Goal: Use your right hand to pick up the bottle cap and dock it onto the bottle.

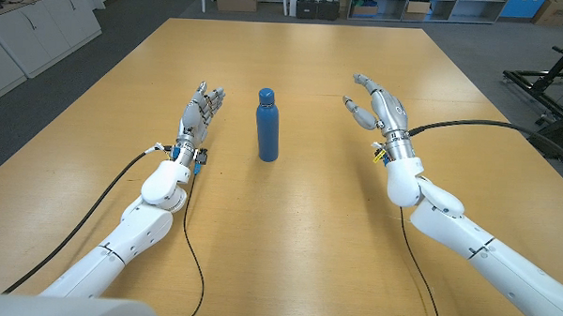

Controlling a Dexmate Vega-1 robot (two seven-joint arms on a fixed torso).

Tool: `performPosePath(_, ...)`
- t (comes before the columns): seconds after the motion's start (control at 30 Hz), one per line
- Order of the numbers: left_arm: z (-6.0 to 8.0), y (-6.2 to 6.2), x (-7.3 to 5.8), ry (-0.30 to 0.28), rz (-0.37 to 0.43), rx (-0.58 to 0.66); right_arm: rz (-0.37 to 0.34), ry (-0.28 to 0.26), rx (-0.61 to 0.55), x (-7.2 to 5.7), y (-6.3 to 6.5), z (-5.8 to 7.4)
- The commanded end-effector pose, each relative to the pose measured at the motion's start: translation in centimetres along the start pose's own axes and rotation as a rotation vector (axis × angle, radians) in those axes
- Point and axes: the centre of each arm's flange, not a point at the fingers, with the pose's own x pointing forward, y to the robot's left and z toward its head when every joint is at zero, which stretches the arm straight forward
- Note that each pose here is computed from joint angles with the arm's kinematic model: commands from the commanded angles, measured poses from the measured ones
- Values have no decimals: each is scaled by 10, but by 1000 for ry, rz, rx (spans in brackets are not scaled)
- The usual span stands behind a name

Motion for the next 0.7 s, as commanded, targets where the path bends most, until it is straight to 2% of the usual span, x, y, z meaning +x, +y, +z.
performPosePath(0.03,-2,-2,-5,19,6,6,51,120,519,4,2,-38)
performPosePath(0.37,-6,-1,-5,32,9,0,75,180,655,-6,2,-69)
performPosePath(0.7,-8,-5,-11,29,21,-19,95,211,676,-16,-1,-76)
